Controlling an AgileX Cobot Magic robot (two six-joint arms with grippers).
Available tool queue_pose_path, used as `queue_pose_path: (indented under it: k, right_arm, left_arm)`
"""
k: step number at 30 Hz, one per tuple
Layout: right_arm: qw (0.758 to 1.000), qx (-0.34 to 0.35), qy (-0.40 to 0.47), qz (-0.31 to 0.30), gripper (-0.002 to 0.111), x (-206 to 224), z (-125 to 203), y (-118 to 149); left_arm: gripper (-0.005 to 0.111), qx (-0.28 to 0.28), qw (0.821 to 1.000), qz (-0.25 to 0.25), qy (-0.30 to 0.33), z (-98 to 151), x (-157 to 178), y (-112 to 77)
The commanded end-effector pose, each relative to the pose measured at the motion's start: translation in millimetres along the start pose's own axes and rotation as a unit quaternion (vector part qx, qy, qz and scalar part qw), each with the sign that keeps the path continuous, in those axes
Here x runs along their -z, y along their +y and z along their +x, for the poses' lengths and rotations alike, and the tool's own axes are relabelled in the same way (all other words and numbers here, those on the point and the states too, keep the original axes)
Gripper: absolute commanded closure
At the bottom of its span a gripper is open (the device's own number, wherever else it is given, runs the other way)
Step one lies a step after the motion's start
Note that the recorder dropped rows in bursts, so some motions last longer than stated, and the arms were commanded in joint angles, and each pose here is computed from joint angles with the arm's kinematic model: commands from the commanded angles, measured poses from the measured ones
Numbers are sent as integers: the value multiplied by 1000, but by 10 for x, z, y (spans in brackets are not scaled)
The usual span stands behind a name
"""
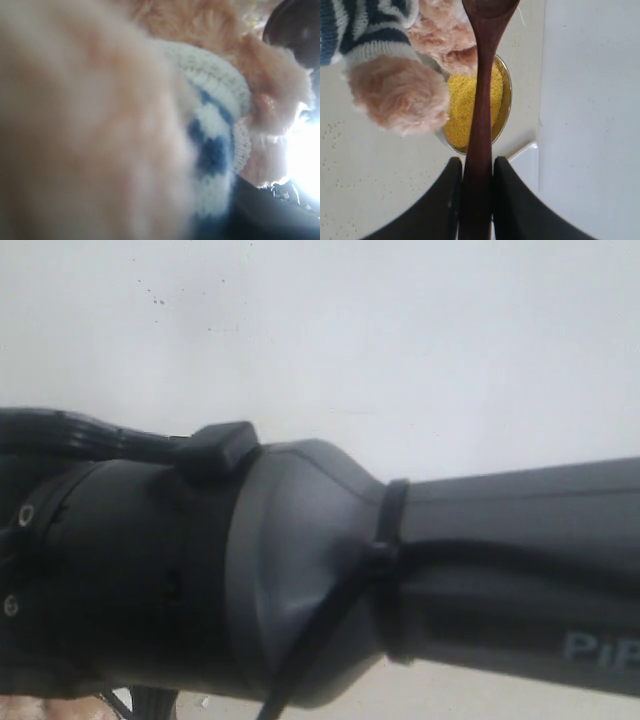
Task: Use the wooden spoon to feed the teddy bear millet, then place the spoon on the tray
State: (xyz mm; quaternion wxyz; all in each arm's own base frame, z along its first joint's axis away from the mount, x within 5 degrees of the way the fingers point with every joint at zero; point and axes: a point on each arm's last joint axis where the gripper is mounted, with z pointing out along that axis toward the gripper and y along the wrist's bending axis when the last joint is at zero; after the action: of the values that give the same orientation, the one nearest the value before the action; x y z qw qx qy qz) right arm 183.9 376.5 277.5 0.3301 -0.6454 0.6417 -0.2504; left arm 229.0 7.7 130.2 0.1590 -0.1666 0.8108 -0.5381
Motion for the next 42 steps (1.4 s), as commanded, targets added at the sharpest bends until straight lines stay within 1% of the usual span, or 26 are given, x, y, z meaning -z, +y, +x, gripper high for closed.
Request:
queue_pose_path:
  k: [1,2,5,8,11,12,14,17,19,20,22,23,28,31,33,39,42]
  right_arm:
    - [998,-45,-4,31,109,22,-9,-63]
    - [998,-59,-9,31,109,16,-16,-69]
    - [999,-19,3,34,109,17,-16,-36]
    - [998,-37,-11,50,109,46,-53,-41]
    - [999,15,-11,50,109,76,-77,-5]
    - [998,6,-11,63,109,79,-76,-27]
    - [996,-44,-24,77,109,89,-89,-59]
    - [997,-4,-9,73,109,84,-73,-41]
    - [996,-30,-9,78,109,92,-66,-56]
    - [997,-27,-8,75,109,91,-65,-50]
    - [998,4,-1,65,109,108,-64,-14]
    - [998,6,3,65,109,108,-58,-13]
    - [997,-29,15,68,109,112,-8,-63]
    - [995,-38,37,81,109,68,99,-201]
    - [994,-64,50,69,109,16,205,-307]
    - [987,-132,84,-44,109,-114,589,-553]
    - [977,-175,93,-71,109,-179,821,-741]
  left_arm:
    - [103,-6,1000,18,-1,13,2,-56]
    - [103,-6,1000,18,-1,13,2,-56]
    - [103,-5,1000,18,-2,11,2,-56]
    - [103,-5,1000,18,-3,10,2,-57]
    - [103,-4,1000,19,-6,4,3,-58]
    - [103,-4,1000,19,-6,4,3,-58]
    - [103,-4,1000,19,-6,4,3,-58]
    - [103,-4,1000,19,-6,4,3,-58]
    - [103,-4,1000,19,-6,4,3,-58]
    - [103,-3,1000,20,-7,2,3,-59]
    - [103,-2,1000,21,-10,-3,3,-61]
    - [103,-2,1000,21,-10,-3,3,-61]
    - [103,-2,1000,21,-10,-3,3,-61]
    - [103,-4,1000,19,-6,4,3,-58]
    - [103,-4,1000,19,-6,4,3,-58]
    - [103,1,1000,23,-17,-16,3,-65]
    - [103,1,1000,23,-17,-16,3,-65]
